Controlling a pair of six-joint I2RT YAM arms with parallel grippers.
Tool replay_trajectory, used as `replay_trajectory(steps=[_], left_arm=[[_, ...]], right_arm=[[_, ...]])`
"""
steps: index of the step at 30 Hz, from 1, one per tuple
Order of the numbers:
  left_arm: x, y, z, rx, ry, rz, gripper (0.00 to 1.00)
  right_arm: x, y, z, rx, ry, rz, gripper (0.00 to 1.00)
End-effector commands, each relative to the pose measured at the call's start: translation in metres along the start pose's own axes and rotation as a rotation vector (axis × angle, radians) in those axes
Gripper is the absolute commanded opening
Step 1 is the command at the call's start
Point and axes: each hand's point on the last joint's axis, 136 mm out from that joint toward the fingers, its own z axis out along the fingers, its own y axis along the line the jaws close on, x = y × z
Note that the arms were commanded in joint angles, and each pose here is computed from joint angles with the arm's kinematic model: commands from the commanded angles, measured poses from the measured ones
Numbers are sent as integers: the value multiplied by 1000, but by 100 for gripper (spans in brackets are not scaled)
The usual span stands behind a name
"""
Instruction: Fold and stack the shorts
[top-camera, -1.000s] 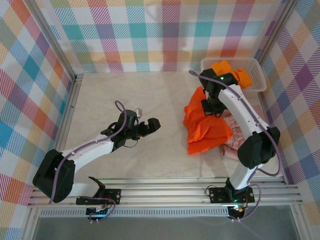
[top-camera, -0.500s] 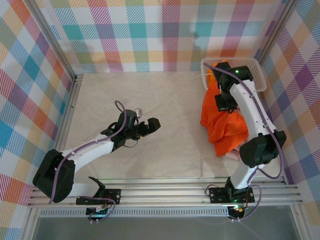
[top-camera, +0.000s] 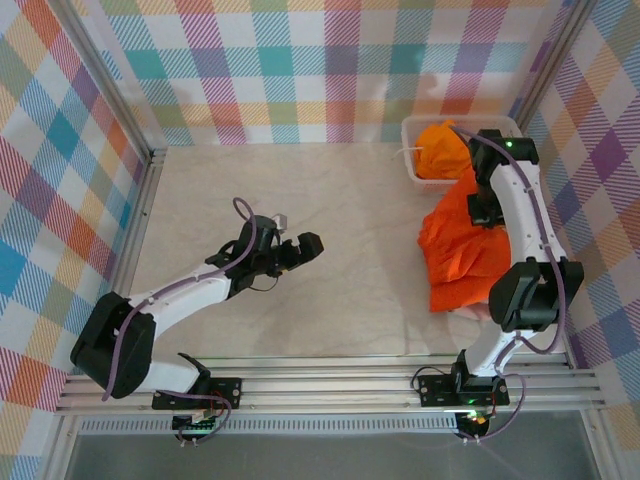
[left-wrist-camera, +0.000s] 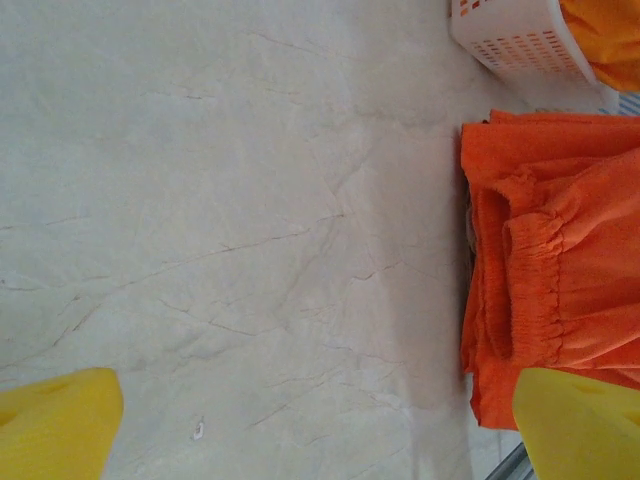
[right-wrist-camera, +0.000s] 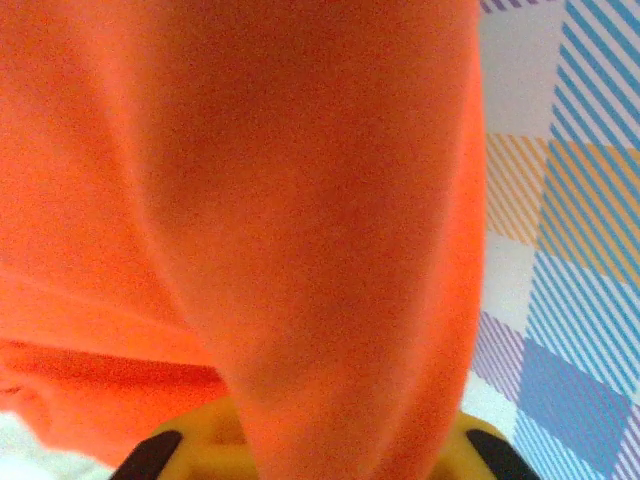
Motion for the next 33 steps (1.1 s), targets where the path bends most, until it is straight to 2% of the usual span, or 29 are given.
replay_trajectory(steps=[1,2,3,5,6,7,10,15,18,19,22,25,33], left_arm=[[-12,-11,-2,19,-9,22,100],[-13,-13,-3,21,-13,25,100],[-14,-14,-3,20,-16,29,100],[-17,-15,-6,13,-26,42,100],[-18,-16,-7,11,-29,48,100],[-19,-16,-8,6,-32,51,100],[-20,-14,-9,-1,-39,51,100],[-20,-12,-7,6,-50,43,100],[-21,-13,-7,9,-57,48,100],[-22,-13,-7,8,-61,52,100],[-24,-15,-9,10,-71,59,100],[-25,-16,-10,13,-76,60,100],[-23,-12,-19,-6,-84,63,100]], right_arm=[[-8,-26,22,124,3,13,18],[-8,-34,29,141,15,46,22],[-8,-39,33,144,27,74,31],[-8,-49,36,148,42,135,84],[-9,-52,33,149,32,161,94],[-12,-55,29,149,10,182,99],[-24,-45,7,16,-93,263,100],[-50,31,-35,-515,-299,283,100],[-65,61,-59,-739,-353,309,100],[-72,67,-67,-764,-378,303,100],[-103,72,-79,-666,-456,278,99],[-140,72,-75,-576,-476,308,100],[-231,52,-28,-330,-463,381,99]])
